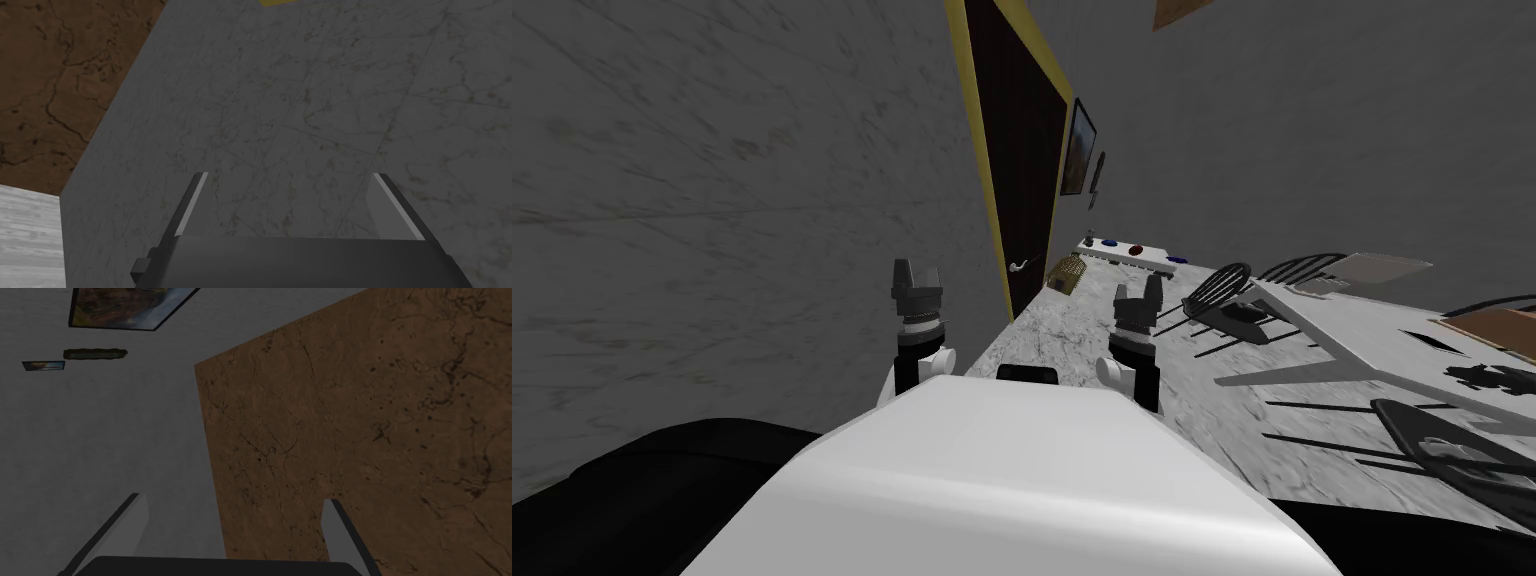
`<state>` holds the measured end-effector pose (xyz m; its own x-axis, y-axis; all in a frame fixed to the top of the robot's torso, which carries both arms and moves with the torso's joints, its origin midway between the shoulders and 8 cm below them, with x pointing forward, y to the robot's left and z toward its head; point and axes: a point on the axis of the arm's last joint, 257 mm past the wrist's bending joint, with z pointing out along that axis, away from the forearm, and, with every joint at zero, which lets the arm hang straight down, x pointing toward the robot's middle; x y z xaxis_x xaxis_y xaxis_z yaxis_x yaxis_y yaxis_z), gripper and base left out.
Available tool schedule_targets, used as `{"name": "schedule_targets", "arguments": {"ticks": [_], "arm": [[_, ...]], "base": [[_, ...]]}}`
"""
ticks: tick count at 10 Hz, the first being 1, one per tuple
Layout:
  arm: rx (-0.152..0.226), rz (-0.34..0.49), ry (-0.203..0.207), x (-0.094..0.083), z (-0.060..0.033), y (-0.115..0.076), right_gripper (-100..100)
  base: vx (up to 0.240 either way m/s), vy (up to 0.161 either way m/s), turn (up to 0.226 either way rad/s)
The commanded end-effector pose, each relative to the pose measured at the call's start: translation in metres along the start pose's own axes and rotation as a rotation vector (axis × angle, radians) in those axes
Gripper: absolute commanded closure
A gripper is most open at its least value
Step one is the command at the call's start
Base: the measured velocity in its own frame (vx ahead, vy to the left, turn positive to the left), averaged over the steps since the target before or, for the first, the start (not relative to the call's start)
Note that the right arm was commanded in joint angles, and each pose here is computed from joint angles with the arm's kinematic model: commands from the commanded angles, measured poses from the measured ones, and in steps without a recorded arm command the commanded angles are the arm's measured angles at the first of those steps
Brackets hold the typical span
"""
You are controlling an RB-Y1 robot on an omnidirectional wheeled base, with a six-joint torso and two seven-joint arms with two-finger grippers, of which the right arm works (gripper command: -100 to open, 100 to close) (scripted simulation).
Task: Pull the door open
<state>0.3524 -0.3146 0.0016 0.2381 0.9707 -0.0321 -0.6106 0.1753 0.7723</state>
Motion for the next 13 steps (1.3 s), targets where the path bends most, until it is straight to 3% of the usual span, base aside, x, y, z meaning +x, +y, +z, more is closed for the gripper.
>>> {"name": "schedule_targets", "arguments": {"ticks": [1, 4, 13], "arm": [[0.014, 0.005, 0.008, 0.003, -0.0005, -0.011, -100], [0.045, 0.017, 0.026, 0.009, -0.0021, -0.036, -100], [0.147, 0.047, 0.078, 0.029, -0.0097, -0.113, -100]], "base": [[0.033, -0.024, 0.233], [0.068, -0.052, 0.275], [0.064, -0.069, 0.181]]}}
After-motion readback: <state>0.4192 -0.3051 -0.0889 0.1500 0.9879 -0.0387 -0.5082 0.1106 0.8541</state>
